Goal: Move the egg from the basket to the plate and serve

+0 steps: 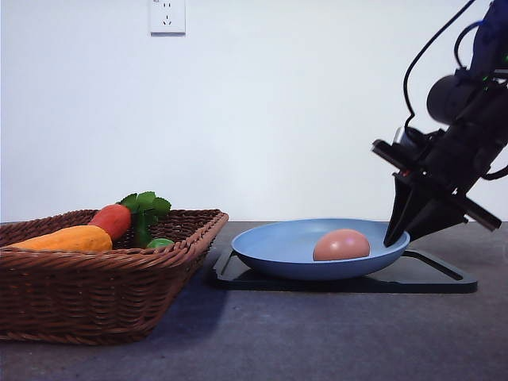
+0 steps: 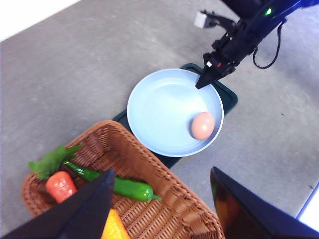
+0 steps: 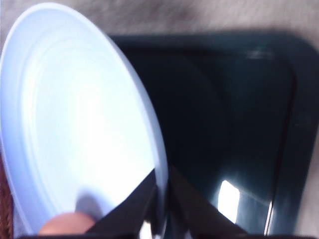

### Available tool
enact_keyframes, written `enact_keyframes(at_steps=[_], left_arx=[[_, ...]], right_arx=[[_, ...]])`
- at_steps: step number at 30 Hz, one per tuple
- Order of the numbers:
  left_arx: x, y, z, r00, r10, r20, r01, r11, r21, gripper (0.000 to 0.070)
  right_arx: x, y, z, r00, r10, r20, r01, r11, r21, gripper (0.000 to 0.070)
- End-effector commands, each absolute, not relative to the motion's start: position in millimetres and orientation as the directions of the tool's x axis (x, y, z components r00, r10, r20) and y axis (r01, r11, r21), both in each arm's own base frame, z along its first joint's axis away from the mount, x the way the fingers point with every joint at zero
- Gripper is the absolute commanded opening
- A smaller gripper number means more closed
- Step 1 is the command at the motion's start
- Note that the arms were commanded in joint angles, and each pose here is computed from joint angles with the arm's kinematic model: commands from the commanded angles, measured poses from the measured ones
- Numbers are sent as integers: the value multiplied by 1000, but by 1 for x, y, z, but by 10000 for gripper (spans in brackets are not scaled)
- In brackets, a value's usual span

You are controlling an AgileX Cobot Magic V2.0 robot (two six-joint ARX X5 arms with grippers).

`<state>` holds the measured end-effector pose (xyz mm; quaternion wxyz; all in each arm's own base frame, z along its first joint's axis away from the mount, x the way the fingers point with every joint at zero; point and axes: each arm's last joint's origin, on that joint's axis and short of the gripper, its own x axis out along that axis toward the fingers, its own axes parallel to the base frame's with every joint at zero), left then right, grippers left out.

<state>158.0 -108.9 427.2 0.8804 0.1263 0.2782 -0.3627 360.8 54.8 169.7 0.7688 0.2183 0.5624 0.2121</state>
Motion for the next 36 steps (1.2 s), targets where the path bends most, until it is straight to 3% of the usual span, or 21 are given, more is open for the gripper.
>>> enact_keyframes(at_steps=[1,3,8,11,17,21,26,30,36], left_arx=[[158,-110,432,586,-575,-572,711,702,23,390],[158,-110,431,582,-572,-577,712,702,22,390],[158,-110,431,583,-573,-576,712,702,21,387],[159,-111,432,585,-575,-573,712,702,23,370],[162,-113,432,594,-580,-557,711,703,26,338],[171,-115,431,610,-575,-544,693,721,14,249],[190,-120,423,614,-552,-565,672,741,6,25],[209,-120,413,626,-523,-578,636,772,-9,0],[228,-111,392,683,-487,-544,553,832,-51,0]], right_arx=[[368,56,168,286,571,-769,-95,816,570,0],[369,55,165,291,543,-788,-79,834,546,21],[370,55,165,302,522,-798,-78,847,525,201],[371,54,165,312,522,-794,-85,847,524,233],[372,47,180,325,517,-792,-78,849,522,233],[365,41,207,359,513,-780,-96,851,516,212],[342,37,251,423,494,-760,-177,867,465,19],[316,43,286,482,419,-770,-214,908,360,0],[273,65,325,602,220,-767,-219,970,106,0]])
